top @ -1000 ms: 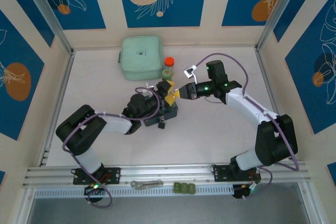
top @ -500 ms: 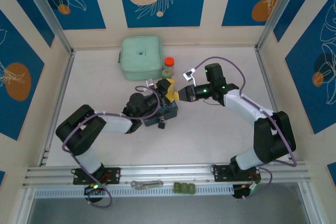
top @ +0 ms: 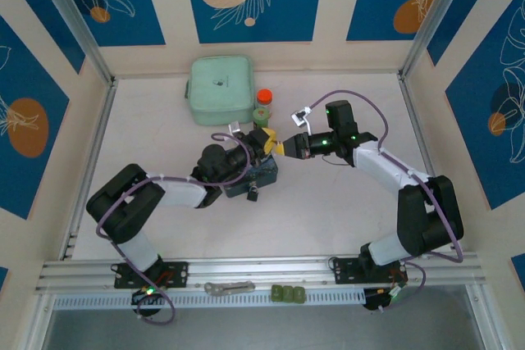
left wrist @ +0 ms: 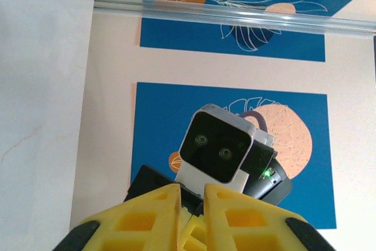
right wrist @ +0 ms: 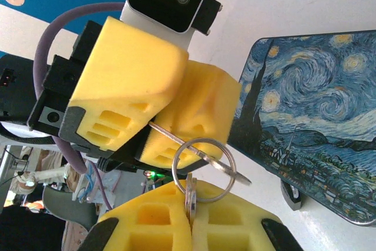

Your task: Unlock a padlock with a key

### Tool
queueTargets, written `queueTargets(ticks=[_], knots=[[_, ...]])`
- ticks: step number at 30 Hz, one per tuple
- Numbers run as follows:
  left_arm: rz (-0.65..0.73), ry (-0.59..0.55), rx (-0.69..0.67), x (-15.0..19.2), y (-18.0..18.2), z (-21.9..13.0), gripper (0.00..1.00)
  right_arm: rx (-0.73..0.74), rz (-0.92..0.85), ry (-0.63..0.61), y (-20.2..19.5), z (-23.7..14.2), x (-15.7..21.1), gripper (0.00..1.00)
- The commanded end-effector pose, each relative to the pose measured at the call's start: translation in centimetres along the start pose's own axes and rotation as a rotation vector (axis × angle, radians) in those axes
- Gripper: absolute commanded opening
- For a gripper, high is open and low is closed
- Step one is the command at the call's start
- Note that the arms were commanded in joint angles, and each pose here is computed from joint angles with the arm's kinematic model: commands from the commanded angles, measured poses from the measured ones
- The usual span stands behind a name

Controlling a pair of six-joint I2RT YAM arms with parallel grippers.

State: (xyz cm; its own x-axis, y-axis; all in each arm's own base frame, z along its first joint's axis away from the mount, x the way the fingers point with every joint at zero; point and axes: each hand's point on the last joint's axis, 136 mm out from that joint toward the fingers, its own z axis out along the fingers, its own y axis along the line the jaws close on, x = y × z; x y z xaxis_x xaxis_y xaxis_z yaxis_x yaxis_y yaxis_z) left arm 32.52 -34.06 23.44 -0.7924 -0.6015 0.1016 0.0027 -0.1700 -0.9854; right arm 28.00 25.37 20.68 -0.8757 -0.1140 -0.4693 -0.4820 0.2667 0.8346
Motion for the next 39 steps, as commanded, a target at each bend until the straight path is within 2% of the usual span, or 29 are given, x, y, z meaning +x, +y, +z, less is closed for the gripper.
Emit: queueTargets(ticks=[1,5,16,17,20,21,24,28,36,39], knots=[[0.030,0.022,0.043,0.5,-1.4,0.6,0.15,-0.033,-0.023,0.004,1.3,-0.4,0.0,0.00],[0.032,0.028,0.043,0.6,-1.2,0.6,0.00,-0.033,-0.042,0.006,1.9,-0.4,-0.3,0.00],[0.123,0.029,-0.025,0.7,-0.3,0.2,0.00,-0.015,-0.084,-0.026,3.3,-1.2,-0.3,0.00],[0.127,0.024,-0.042,0.6,0.1,0.1,0.03,-0.021,-0.085,-0.029,3.5,-1.3,-0.4,0.00],[0.115,0.000,-0.064,0.1,1.0,-0.1,0.41,-0.033,-0.082,-0.037,4.3,-1.5,-0.8,0.00],[0.104,-0.007,-0.064,-0.1,1.3,0.0,0.50,-0.037,-0.083,-0.038,4.6,-1.6,-0.9,0.00],[0.074,-0.015,-0.049,-0.1,1.3,0.5,0.65,-0.043,-0.089,-0.038,5.0,-1.5,-0.9,0.00],[0.030,-0.027,-0.009,0.0,0.6,1.1,0.72,-0.037,-0.086,-0.037,4.5,-1.0,-0.9,0.00],[-0.031,-0.019,0.048,0.7,-0.7,1.2,0.72,-0.049,-0.074,-0.022,3.3,0.8,-1.1,0.00],[-0.023,-0.024,0.049,0.6,-1.1,1.0,0.69,-0.053,-0.063,-0.016,2.8,1.1,-1.1,0.00]])
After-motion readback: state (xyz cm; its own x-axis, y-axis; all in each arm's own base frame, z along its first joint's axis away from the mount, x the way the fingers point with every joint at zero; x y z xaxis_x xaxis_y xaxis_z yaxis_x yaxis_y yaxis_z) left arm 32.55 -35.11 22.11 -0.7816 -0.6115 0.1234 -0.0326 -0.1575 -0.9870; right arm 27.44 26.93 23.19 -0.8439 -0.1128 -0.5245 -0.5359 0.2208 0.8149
